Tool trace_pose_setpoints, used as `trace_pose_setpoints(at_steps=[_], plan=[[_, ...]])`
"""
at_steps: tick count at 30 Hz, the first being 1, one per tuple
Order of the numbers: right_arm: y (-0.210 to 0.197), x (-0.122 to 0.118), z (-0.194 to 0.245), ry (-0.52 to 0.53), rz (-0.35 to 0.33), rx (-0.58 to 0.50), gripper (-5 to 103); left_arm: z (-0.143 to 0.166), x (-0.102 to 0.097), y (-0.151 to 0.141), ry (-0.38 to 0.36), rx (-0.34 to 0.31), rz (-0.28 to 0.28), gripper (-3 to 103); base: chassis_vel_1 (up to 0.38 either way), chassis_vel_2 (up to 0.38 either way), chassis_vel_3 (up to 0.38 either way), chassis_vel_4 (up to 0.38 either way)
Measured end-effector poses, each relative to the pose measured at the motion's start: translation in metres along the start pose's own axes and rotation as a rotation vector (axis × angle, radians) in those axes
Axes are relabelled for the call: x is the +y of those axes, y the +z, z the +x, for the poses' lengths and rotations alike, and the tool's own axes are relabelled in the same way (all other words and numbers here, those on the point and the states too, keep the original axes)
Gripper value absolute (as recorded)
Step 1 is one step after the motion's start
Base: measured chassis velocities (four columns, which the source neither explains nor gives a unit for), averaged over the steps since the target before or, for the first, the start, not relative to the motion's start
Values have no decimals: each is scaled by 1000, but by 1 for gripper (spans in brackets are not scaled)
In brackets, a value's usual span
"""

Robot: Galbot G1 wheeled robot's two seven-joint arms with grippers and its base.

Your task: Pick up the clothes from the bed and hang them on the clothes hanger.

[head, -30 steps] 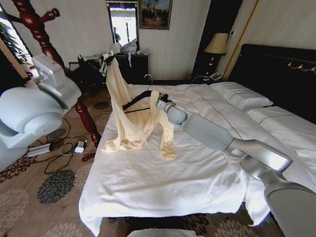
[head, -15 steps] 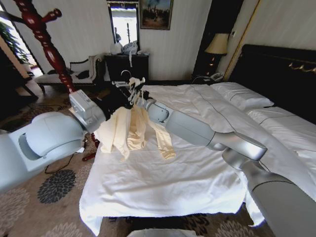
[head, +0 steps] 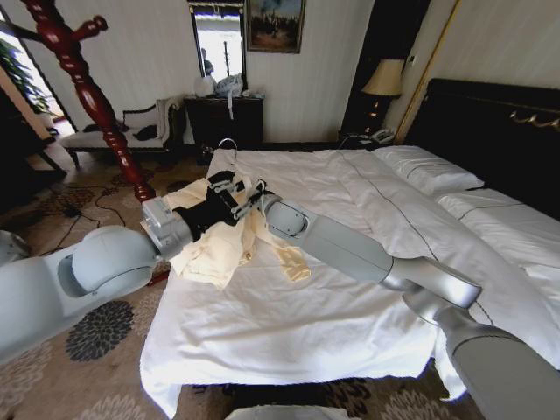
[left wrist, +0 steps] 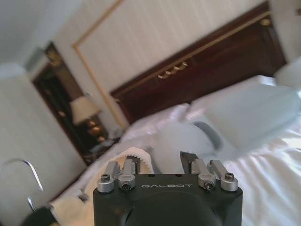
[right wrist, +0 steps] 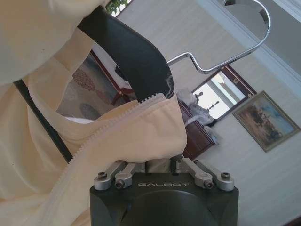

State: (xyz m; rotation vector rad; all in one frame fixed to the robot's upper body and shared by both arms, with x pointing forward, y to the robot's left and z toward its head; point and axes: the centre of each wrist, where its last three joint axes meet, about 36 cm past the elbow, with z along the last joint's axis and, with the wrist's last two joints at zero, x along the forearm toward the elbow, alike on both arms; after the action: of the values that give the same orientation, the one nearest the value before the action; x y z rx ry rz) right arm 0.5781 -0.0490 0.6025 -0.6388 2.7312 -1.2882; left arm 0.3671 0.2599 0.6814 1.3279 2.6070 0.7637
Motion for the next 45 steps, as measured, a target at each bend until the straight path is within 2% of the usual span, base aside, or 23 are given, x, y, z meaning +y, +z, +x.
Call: trace_pose_setpoints(at_steps=[2, 4, 7, 8, 11, 12, 13, 15, 16, 19, 24, 26, 28, 29, 33, 34, 35, 37, 38, 39, 40, 41, 45], plan=[[9, -6, -1, 18, -9, 7, 23, 7, -3, 4, 57, 16, 2, 61, 0, 0, 0, 0], [11, -9, -2, 26, -13, 7, 23, 8, -3, 5, 65, 18, 1, 61, 0, 0, 0, 0], [21, -23, -6, 64, -28, 10, 23, 11, -3, 3, 68, 27, -19, 77, 0, 0, 0, 0], [21, -23, -6, 64, -28, 10, 23, 11, -3, 3, 68, 27, -19, 77, 0, 0, 0, 0], [31, -34, -4, 90, -40, 22, 23, 15, -9, 8, 67, 66, -112, 92, 0, 0, 0, 0], [31, -34, -4, 90, -40, 22, 23, 15, -9, 8, 67, 66, -112, 92, 0, 0, 0, 0], [37, -36, -3, 97, -49, 32, 23, 17, -13, 12, 79, 83, -152, 97, 0, 0, 0, 0], [49, -40, 1, 111, -70, 55, 23, 22, -21, 15, 113, 94, -238, 100, 0, 0, 0, 0], [49, -40, 1, 111, -70, 55, 23, 22, -21, 15, 113, 94, -238, 100, 0, 0, 0, 0], [62, -46, 4, 127, -78, 75, 23, 27, -24, 11, 204, 87, -330, 100, 0, 0, 0, 0], [65, -49, 7, 141, -83, 70, 23, 28, -26, 5, 229, 85, -353, 100, 0, 0, 0, 0], [64, -50, 10, 153, -75, 57, 23, 28, -29, 1, 199, 61, -312, 100, 0, 0, 0, 0], [64, -50, 15, 170, -49, 32, 23, 27, -31, -5, 128, 24, -222, 100, 0, 0, 0, 0], [64, -50, 15, 170, -49, 32, 23, 27, -31, -5, 128, 24, -222, 100, 0, 0, 0, 0], [64, -47, 28, 200, -11, -32, 23, 22, -21, -20, -45, -22, -26, 100, 0, 0, 0, 0], [64, -47, 28, 200, -11, -32, 23, 22, -21, -20, -45, -22, -26, 100, 0, 0, 0, 0], [64, -47, 30, 207, -4, -44, 23, 21, -17, -22, -73, -28, 14, 100, 0, 0, 0, 0], [66, -47, 35, 225, 18, -84, 23, 18, -4, -27, -160, -35, 172, 100, 0, 0, 0, 0], [67, -47, 36, 231, 25, -95, 23, 17, 0, -27, -184, -31, 205, 100, 0, 0, 0, 0], [67, -47, 36, 231, 25, -95, 23, 17, 0, -27, -184, -31, 205, 100, 0, 0, 0, 0], [70, -47, 38, 241, 41, -117, 23, 14, 9, -25, -236, -20, 255, 100, 0, 0, 0, 0], [73, -46, 40, 250, 55, -140, 23, 12, 17, -23, -275, -10, 274, 100, 0, 0, 0, 0], [79, -42, 43, 268, 89, -196, 23, 11, 32, -15, -297, 26, 296, 100, 0, 0, 0, 0]])
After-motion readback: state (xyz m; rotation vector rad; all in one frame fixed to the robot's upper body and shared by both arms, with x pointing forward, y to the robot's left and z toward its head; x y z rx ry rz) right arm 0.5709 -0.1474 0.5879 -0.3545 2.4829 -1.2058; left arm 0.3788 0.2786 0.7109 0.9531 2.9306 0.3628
